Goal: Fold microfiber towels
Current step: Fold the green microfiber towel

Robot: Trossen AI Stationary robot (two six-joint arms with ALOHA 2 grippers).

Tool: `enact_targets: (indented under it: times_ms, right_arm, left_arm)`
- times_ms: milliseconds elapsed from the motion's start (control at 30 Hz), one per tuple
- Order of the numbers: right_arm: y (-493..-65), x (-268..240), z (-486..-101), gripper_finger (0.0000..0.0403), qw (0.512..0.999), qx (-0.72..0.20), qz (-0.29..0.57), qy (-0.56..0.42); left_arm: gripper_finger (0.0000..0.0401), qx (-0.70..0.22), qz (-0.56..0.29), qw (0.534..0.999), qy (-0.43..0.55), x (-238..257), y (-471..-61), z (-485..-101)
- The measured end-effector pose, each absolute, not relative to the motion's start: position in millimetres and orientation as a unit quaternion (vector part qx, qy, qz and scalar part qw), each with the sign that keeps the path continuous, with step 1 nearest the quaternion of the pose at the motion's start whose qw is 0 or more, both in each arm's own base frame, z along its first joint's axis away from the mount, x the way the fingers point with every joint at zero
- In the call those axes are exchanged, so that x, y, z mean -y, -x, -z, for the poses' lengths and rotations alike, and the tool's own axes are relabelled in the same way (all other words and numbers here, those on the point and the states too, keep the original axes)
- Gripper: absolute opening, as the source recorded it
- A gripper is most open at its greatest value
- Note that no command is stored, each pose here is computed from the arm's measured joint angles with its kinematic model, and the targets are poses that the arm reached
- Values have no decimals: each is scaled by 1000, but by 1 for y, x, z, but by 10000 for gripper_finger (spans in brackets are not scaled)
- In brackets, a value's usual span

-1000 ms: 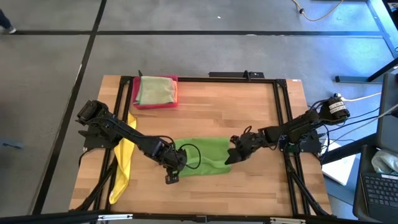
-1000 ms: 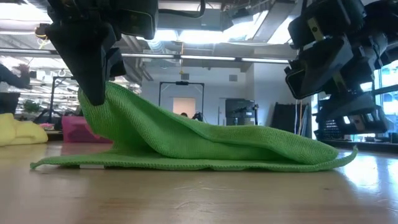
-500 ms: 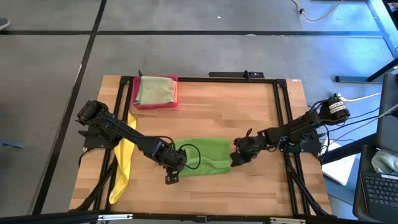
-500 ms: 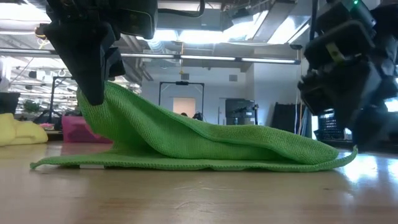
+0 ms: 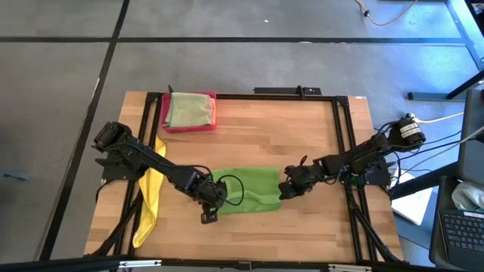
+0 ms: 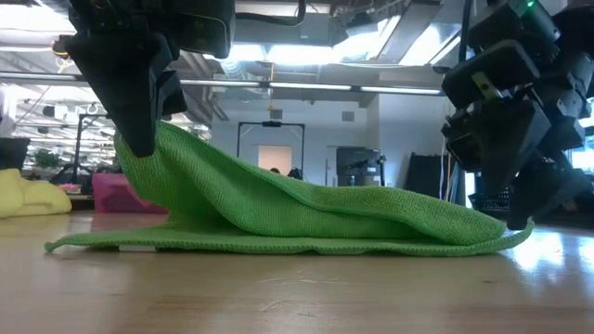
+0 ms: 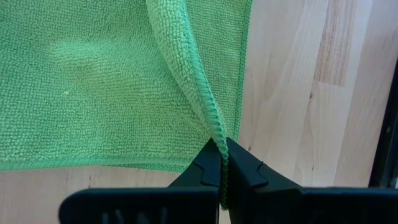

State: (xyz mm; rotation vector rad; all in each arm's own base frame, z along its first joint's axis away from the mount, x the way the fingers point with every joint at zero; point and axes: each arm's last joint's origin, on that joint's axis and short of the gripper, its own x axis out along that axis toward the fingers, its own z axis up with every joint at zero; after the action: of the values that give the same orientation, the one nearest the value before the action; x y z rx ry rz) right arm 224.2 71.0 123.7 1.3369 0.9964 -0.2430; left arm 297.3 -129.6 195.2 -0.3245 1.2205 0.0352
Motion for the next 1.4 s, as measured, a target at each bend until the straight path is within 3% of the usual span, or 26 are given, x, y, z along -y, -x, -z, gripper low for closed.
enact_targets:
  times_ms: [267,500,733,1000,1400]
  right_arm:
    - [-228,-71,-127,177,679,-414,102,-598]
    - [-223,-73,-122,177,657,-448,112,-596]
    - [-228,-73,-126,177,672,-414,111,-604]
    - [-229,-75,-119,177,658,-427,115,-610]
    - [-237,-76,-125,177,661,-382,93,-639]
  left_arm:
    - [0,-570,-17,807,152,129,-297,-195]
    - [0,-568,-16,808,153,130,-298,-195]
    - [0,-568,-16,808,153,130,-298,-195]
    - [0,-568,-16,809,153,130,-298,-195]
    - [0,-568,-16,809,153,130,-298,-195]
